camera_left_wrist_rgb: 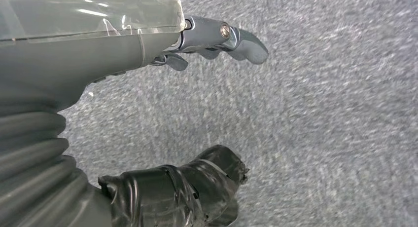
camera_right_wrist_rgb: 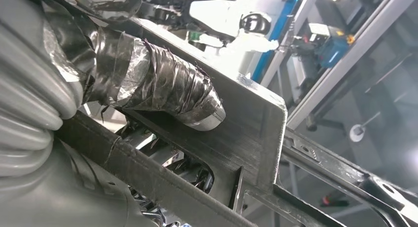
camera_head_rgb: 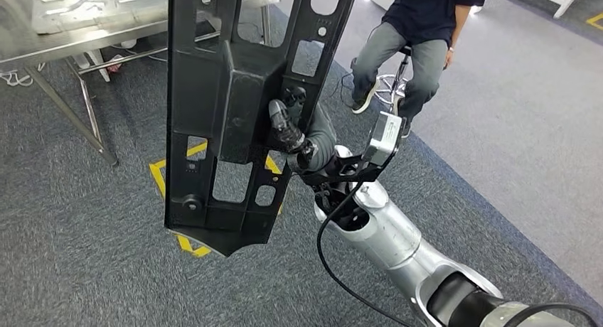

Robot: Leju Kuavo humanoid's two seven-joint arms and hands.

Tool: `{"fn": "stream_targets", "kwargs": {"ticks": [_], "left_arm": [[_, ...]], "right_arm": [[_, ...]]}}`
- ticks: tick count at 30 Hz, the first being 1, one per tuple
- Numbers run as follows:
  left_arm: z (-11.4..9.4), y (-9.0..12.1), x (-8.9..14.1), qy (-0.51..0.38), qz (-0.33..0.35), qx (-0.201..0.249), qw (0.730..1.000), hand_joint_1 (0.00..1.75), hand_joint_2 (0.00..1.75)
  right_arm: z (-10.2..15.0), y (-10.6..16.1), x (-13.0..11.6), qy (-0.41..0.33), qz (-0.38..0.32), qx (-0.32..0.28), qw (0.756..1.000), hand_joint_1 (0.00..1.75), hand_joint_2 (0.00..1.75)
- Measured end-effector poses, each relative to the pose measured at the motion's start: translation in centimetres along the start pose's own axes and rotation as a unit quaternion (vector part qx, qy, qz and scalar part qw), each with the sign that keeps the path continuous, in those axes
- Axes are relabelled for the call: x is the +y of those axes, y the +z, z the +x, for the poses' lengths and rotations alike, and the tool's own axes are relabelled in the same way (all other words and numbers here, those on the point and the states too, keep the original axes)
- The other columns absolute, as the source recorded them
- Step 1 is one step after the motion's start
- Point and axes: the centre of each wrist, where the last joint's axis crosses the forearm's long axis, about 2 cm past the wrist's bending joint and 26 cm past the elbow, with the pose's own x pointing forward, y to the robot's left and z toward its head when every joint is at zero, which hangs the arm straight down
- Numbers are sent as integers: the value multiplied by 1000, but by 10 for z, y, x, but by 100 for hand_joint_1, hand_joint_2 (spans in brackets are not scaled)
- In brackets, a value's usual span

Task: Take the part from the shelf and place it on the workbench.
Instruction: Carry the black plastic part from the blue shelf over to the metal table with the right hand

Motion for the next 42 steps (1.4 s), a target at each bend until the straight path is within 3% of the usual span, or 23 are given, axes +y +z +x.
{"fn": "stream_targets", "kwargs": {"ticks": [42], "left_arm": [[2, 0, -2, 6, -8, 0, 1000, 0, 175]], "right_arm": [[4, 2, -12, 18, -25, -14, 999, 175, 175]]}}
